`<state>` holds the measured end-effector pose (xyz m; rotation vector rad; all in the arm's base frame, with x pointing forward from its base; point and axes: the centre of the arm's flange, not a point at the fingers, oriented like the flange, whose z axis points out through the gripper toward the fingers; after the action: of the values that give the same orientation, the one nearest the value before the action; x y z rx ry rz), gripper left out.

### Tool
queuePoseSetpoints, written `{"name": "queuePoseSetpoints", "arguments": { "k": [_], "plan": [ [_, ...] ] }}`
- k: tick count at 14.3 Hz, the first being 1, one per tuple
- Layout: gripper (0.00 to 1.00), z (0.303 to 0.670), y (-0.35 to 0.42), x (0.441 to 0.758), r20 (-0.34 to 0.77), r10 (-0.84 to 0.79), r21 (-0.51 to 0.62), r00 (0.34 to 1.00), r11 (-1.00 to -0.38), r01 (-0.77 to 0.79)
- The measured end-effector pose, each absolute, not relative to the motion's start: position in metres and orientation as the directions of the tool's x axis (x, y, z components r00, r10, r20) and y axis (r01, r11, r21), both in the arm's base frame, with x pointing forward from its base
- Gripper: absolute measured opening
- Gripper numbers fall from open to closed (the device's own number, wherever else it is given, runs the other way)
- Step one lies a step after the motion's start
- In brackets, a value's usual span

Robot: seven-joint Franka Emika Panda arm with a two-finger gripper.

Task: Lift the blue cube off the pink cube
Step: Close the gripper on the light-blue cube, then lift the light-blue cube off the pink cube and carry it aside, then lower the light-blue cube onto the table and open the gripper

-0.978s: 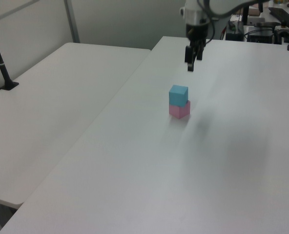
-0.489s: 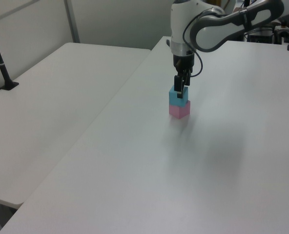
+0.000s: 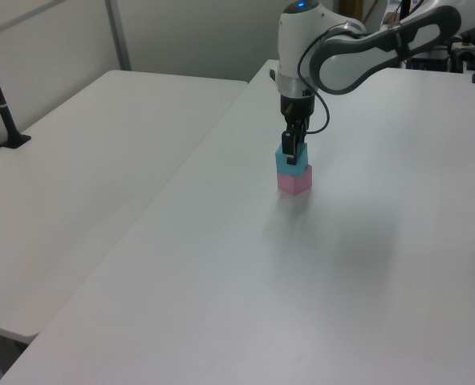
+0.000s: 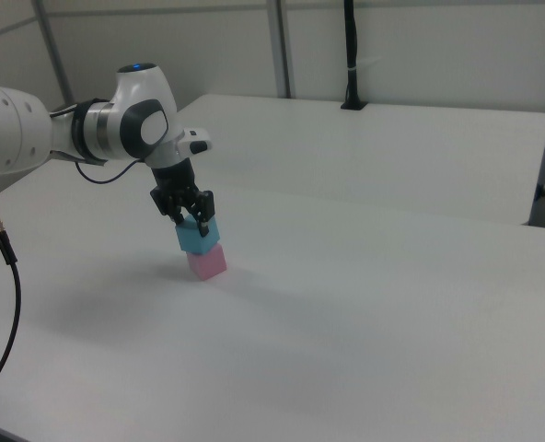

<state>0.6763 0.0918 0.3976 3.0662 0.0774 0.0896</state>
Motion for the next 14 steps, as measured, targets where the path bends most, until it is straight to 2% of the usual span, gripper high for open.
{"name": "queuePoseSetpoints", "arguments": {
  "k": [1, 6, 10, 14],
  "plan": [
    [0.56, 0.399, 0.092, 0.677, 0.059, 0.055, 0.079, 0.997, -0.996, 0.050],
    [0.56, 0.407, 0.107, 0.677, 0.075, 0.078, 0.079, 0.994, -0.994, 0.073],
    [0.56, 0.405, 0.195, 0.657, 0.075, 0.105, 0.069, 0.992, -0.993, 0.100],
    [0.56, 0.376, 0.267, 0.633, 0.049, 0.110, 0.078, 0.993, -0.991, 0.106]
  ]
}}
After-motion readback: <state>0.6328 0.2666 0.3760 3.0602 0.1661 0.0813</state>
